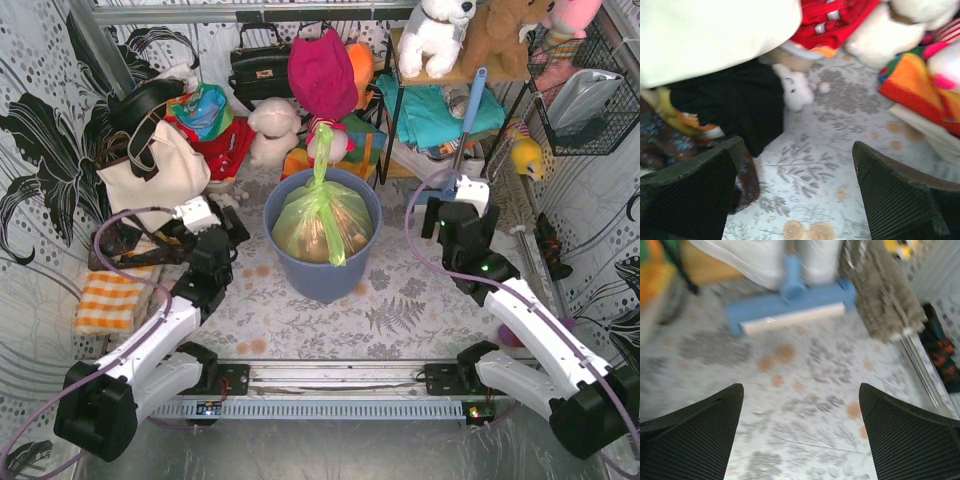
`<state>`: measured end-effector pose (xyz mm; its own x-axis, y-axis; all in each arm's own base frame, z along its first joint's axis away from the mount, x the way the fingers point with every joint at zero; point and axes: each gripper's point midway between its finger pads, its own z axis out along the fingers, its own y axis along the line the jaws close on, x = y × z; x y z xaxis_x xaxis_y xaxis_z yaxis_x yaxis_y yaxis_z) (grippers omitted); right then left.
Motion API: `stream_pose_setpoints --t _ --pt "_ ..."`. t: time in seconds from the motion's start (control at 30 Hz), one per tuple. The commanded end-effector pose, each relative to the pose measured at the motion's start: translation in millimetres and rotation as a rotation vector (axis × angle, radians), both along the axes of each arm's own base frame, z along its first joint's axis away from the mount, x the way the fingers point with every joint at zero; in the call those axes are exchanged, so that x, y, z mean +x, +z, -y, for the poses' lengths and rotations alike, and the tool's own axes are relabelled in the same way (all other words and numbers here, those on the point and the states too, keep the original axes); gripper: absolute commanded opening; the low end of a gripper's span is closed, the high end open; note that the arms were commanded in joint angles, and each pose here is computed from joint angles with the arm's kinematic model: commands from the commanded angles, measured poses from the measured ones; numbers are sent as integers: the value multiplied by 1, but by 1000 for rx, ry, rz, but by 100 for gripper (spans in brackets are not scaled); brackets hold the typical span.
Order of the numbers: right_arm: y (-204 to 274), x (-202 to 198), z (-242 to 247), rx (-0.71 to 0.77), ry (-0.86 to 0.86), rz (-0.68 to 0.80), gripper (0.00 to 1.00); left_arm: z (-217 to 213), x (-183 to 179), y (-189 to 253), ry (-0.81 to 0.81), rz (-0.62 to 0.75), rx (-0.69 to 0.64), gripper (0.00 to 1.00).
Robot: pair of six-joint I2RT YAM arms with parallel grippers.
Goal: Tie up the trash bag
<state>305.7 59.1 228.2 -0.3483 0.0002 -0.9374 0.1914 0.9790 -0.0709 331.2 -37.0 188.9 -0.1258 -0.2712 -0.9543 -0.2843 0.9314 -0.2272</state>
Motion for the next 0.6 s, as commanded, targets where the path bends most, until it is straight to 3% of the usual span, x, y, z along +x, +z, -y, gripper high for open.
stream_pose_setpoints --t 0.0,0.23,0.43,0.57 --pt "-49 1 38 -7 -74 -28 97 -35 -5 7 188 153 22 98" --pt "-122 -10 90 -78 -203 -49 97 -43 -9 -52 200 120 83 98" --pt "-139 -12 107 -107 -239 124 97 -41 4 -51 161 176 147 98" --pt "-135 -1 109 -107 -238 162 97 -41 18 -57 123 176 207 98"
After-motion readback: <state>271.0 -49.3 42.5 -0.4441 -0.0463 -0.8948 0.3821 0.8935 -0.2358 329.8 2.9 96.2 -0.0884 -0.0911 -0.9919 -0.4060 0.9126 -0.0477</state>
